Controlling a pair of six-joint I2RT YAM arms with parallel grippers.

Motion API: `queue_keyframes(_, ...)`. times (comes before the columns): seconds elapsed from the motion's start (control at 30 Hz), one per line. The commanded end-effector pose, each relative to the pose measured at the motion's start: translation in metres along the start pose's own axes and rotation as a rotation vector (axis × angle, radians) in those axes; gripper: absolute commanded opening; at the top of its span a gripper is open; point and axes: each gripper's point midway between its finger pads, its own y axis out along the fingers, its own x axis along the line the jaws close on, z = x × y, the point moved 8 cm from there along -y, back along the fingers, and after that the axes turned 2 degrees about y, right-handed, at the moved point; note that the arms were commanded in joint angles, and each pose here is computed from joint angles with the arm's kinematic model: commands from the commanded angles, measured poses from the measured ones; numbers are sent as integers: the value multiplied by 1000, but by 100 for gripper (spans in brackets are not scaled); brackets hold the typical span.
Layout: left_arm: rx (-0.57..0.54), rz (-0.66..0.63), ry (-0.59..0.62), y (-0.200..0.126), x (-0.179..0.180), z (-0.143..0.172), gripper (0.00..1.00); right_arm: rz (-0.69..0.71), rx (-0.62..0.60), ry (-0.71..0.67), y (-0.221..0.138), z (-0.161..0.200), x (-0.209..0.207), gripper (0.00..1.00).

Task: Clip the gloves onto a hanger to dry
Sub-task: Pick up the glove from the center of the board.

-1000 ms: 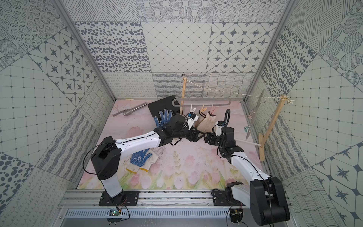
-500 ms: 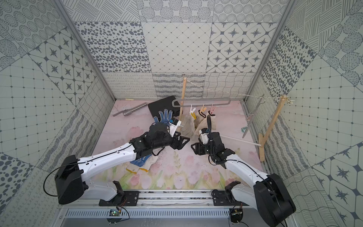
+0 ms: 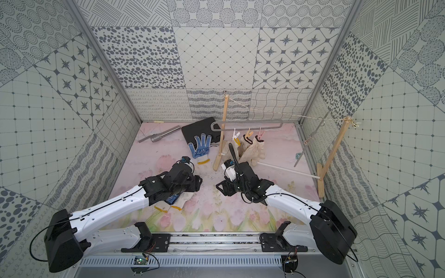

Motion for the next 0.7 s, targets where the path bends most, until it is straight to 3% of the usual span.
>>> queue_keyframes(0.0,189,-304,-195,-15,50,46,68,-11,18,-19,6,-3,3,57)
queue_keyframes(0.27,305,-526,-195,-15,73,58,71,-34,35,14,17,-6,2,57)
queue_keyframes(0.47,309,-493,-226,1,81,55,64,-32,56,-4,25,-3,-1,57)
queue_keyframes(0.67,325,-405,-231,10,81,60,51,-38,56,-8,25,-2,-1,57)
